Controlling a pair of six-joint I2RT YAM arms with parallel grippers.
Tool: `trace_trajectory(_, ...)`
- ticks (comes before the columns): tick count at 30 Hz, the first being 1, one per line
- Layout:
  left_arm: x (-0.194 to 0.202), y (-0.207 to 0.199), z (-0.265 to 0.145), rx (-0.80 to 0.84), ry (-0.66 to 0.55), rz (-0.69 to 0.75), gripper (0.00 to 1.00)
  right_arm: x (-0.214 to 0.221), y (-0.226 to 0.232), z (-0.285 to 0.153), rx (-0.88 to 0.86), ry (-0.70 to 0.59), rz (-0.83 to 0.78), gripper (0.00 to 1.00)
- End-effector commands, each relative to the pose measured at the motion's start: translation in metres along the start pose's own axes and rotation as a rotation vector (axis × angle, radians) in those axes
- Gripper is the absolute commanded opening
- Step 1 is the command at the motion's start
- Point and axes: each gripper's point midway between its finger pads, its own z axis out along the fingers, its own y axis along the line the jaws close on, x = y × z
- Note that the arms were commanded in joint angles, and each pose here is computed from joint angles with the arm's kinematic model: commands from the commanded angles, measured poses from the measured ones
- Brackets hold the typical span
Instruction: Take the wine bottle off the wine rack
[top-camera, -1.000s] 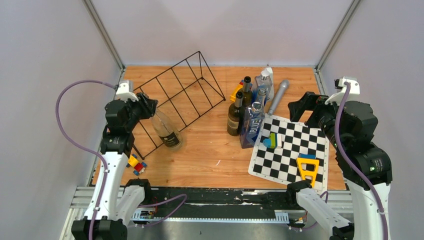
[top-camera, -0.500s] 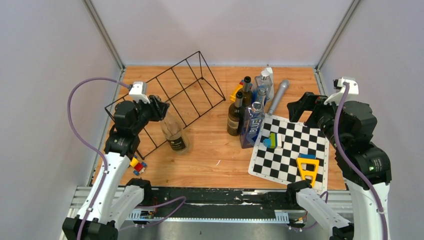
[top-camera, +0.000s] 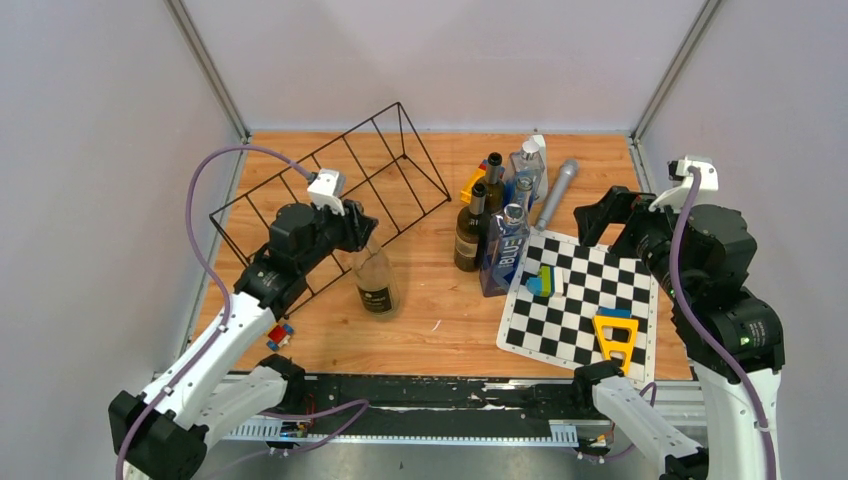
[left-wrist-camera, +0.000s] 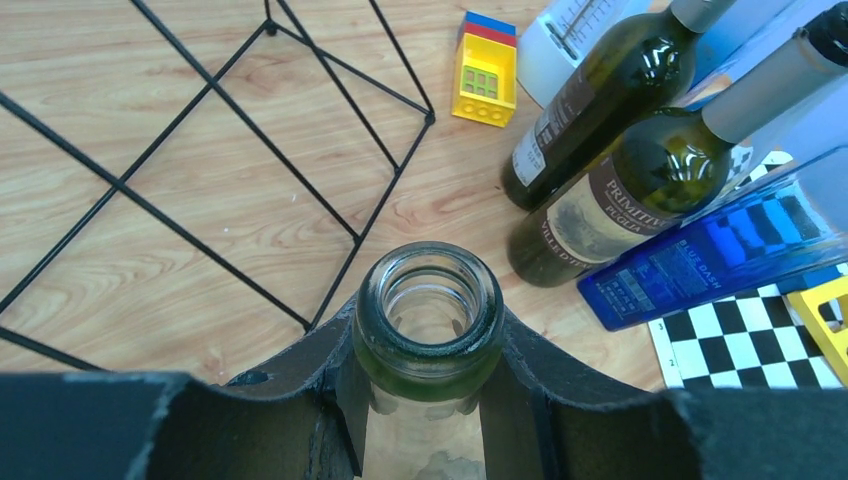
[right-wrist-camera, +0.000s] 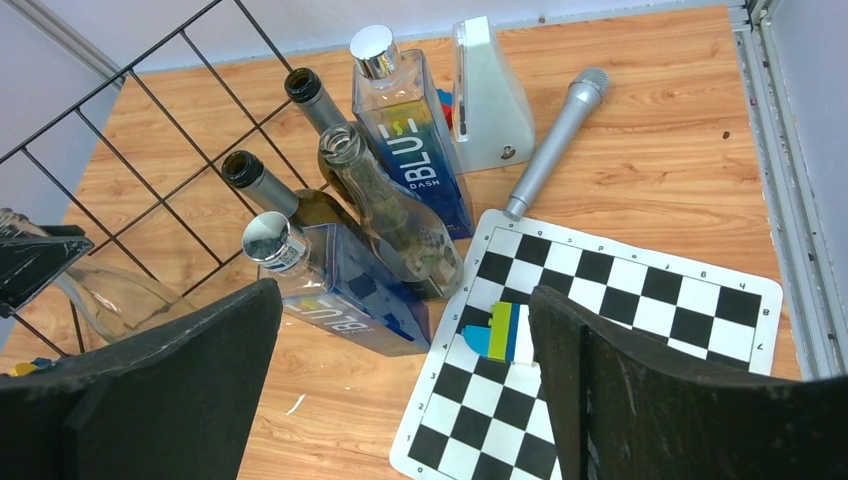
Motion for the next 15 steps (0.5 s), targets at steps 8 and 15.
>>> trace_trajectory(8,-0.086,-0.080,0.003,0.176,-0.304,0.069,0.00,-0.008,0.032,-0.007,-0.191,-0.034,-0.023,0.95)
trace_trajectory(15,-0.073,-0.118,0.016,0.232,-0.300,0.122,0.00,-0.005,0.045,-0.012,-0.271,-0.034,-0.050,0.95)
